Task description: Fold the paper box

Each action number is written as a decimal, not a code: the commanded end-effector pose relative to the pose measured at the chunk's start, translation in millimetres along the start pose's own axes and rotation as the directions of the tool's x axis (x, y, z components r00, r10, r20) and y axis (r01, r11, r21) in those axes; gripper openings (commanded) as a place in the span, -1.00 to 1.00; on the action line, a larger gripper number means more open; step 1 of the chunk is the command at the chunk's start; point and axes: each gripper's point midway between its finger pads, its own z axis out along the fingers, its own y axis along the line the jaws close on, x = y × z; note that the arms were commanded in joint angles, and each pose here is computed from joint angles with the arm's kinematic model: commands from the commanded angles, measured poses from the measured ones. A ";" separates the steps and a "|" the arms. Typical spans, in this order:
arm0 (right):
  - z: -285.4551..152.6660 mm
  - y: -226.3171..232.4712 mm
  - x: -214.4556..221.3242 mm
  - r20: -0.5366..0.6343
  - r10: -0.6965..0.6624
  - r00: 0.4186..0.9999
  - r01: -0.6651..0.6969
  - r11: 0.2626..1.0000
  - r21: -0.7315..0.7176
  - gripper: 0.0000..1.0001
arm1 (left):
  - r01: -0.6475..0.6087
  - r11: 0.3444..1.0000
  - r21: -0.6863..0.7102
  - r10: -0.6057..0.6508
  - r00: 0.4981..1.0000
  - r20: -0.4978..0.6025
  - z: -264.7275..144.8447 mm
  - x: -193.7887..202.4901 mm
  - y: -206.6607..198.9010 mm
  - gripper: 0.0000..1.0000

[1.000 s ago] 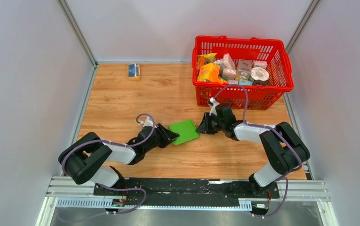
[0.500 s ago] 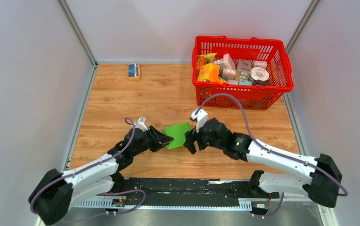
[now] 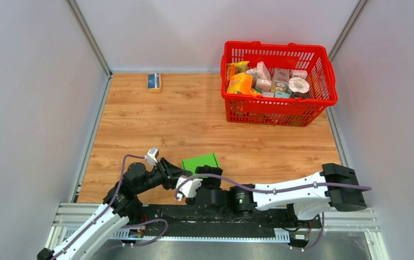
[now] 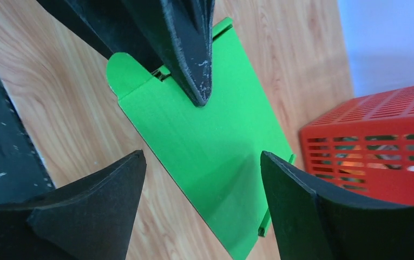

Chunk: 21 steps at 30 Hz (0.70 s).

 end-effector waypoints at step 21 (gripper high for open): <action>-13.3 -27.7 -11.2 0.082 -0.064 0.995 0.044 0.973 0.226 -0.06 | -0.073 0.997 0.005 0.073 0.997 -0.001 -24.2 7.2 -38.9 0.47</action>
